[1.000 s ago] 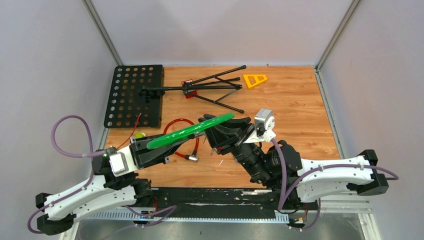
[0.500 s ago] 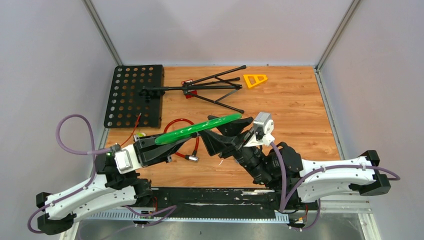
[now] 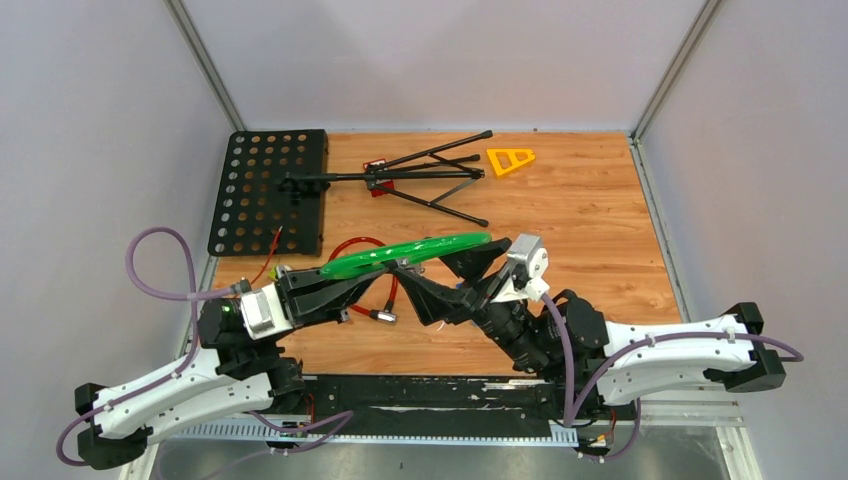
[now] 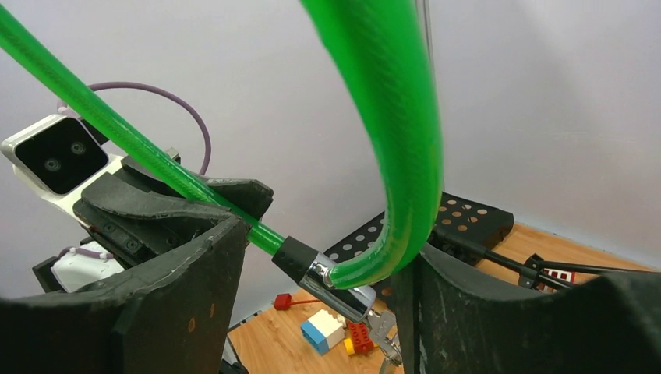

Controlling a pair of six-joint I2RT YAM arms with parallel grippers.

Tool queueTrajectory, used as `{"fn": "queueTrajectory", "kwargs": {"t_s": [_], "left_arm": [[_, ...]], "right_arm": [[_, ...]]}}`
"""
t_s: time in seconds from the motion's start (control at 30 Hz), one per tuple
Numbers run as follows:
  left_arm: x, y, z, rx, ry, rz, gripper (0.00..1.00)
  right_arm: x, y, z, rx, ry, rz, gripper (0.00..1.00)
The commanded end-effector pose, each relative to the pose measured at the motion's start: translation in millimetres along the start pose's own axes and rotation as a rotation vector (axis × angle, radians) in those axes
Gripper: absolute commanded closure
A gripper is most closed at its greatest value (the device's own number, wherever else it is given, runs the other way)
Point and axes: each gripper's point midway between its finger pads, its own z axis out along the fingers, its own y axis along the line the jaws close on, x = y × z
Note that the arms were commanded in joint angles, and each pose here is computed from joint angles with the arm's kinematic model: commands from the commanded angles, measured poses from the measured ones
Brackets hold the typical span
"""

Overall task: Lock with the key
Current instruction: Lock the lock.

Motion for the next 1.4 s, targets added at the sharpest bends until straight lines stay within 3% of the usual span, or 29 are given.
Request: {"fn": "queueTrajectory", "kwargs": {"t_s": [0.0,0.5,0.67,0.8,1.0,1.2,1.37], "left_arm": [[-30.9,19.2,1.4,-0.095,-0.103,0.018,1.0],[-49.1,20.9,1.0,-0.103,-0.164,0.0,1.0],[-58.0,18.1,2.1,-0.083,-0.186,-0.003,1.0],[-68.5,15.4,3.6,-0.063,-0.212,-0.015,1.0],[-80.4,13.3,5.7,-0.045,-0.242,-0.034,1.0],[-89.2,8.3,9.2,-0.012,-0.267,-0.059,1.0],[-92.4,4.4,10.7,0.013,-0.278,-0.069,1.0]], "right_arm": [[-13.1,5.7,-6.1,-0.05,-0.035,0.007,0.33],[-9.2,-12.0,-19.7,-0.025,-0.036,-0.073,0.32],[-8.6,-10.9,-27.8,-0.106,-0.022,-0.237,0.33],[-1.1,11.1,-40.0,-0.328,-0.029,-0.466,0.32],[3.2,14.7,-45.0,-0.423,-0.024,-0.671,0.31],[9.5,14.4,-38.2,-0.437,-0.004,-0.802,0.44],[4.7,13.1,-29.5,-0.397,-0.034,-0.846,0.44]]}}
